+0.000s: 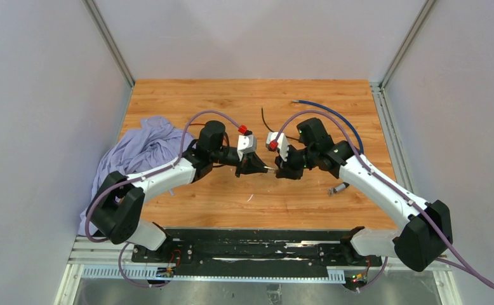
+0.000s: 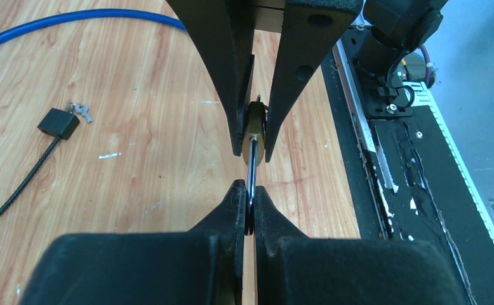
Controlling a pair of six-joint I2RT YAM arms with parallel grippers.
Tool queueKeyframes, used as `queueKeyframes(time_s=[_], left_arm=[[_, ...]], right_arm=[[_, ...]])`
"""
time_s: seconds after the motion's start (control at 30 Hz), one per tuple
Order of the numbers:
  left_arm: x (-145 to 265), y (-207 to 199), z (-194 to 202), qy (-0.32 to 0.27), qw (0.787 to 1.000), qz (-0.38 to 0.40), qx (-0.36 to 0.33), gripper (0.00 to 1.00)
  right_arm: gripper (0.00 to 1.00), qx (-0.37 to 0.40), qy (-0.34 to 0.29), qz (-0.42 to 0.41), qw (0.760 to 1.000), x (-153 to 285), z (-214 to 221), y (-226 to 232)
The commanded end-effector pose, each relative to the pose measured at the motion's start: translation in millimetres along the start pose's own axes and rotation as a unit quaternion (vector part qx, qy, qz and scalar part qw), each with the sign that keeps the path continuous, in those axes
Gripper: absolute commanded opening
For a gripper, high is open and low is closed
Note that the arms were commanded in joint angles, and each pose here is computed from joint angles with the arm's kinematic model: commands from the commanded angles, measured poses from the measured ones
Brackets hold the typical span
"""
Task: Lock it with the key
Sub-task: Lock the lock.
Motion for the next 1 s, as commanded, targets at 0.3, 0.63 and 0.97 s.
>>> queueKeyframes(time_s=[0.3, 0.63, 0.97], left_arm=[[-20, -22, -20, -0.027, 0.999, 0.039, -0.009, 0.0], [-21, -23, -27, -0.043, 0.998, 0.035, -0.006, 0.0], [-29, -29, -46, -0.136, 0.989, 0.041, 0.042, 0.0]], right_arm=[[0.01, 0.075, -0.099, -0.034, 0.992, -6, -55, 18], [0.01, 0.07, -0.111, -0.035, 0.991, -3, -62, 20], [0.01, 0.072, -0.132, -0.031, 0.988, 4, -83, 20]])
Point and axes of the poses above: each gripper's point midway between its finger pads, its own x axis back along the fingers, its own y axis along the line the jaws close on, z = x × y, the point moved 5 cm from there along x, back along the fingers, and after that the axes turned 14 degrees about -x, right-handed, at the moved point
